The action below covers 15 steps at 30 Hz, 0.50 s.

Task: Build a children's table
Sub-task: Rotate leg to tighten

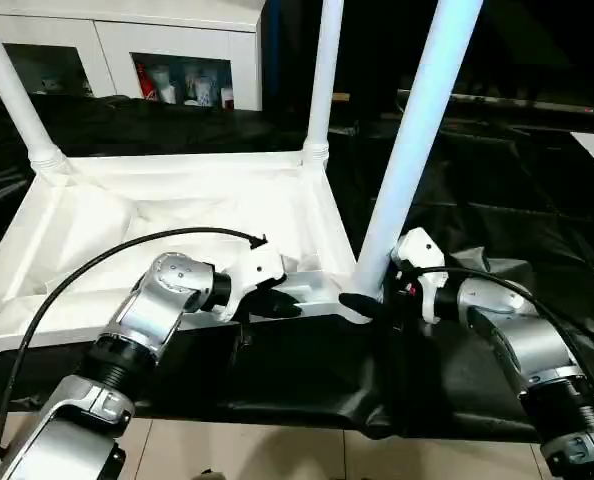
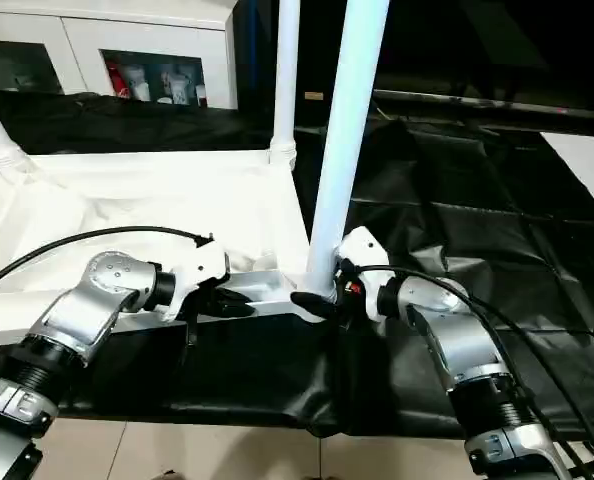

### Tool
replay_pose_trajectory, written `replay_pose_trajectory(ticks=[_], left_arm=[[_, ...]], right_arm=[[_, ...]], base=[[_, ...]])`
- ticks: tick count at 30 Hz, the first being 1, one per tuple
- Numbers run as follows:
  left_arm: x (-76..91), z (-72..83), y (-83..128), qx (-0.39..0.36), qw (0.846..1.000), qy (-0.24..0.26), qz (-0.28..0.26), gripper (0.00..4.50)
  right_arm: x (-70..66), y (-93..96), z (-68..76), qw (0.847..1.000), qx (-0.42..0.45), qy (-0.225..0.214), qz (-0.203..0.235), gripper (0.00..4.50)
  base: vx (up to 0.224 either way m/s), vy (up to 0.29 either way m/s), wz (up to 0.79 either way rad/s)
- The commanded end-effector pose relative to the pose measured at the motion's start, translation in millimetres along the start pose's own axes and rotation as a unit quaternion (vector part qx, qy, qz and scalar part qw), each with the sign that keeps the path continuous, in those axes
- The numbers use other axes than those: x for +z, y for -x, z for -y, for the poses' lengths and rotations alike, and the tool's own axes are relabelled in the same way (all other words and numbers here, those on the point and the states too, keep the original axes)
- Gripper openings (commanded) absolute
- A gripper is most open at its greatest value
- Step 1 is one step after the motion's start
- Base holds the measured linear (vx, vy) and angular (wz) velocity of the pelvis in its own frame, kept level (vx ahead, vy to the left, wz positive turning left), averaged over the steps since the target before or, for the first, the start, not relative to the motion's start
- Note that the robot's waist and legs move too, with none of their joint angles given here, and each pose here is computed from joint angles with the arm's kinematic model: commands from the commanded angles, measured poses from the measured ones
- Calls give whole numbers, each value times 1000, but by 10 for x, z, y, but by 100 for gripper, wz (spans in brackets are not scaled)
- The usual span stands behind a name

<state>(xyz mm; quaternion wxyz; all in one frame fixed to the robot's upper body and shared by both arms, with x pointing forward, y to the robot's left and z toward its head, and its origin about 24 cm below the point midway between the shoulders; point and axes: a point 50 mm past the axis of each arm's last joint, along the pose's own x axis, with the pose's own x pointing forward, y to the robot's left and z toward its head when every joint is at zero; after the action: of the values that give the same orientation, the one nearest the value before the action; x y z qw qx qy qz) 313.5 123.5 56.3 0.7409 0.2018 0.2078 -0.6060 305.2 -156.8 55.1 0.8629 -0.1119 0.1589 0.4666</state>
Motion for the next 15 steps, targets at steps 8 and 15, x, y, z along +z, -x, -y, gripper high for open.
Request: replay_pose_trajectory(ticks=[8,15], left_arm=[[-9,64,-48,-20,1000,6,8,0],[-11,58,-47,-21,1000,9,5,0]], right_arm=[[-5,24,55,1000,-3,10,-25,329],[-27,33,57,1000,-3,0,-26,276]], base=[[0,0,0],[0,0,0]])
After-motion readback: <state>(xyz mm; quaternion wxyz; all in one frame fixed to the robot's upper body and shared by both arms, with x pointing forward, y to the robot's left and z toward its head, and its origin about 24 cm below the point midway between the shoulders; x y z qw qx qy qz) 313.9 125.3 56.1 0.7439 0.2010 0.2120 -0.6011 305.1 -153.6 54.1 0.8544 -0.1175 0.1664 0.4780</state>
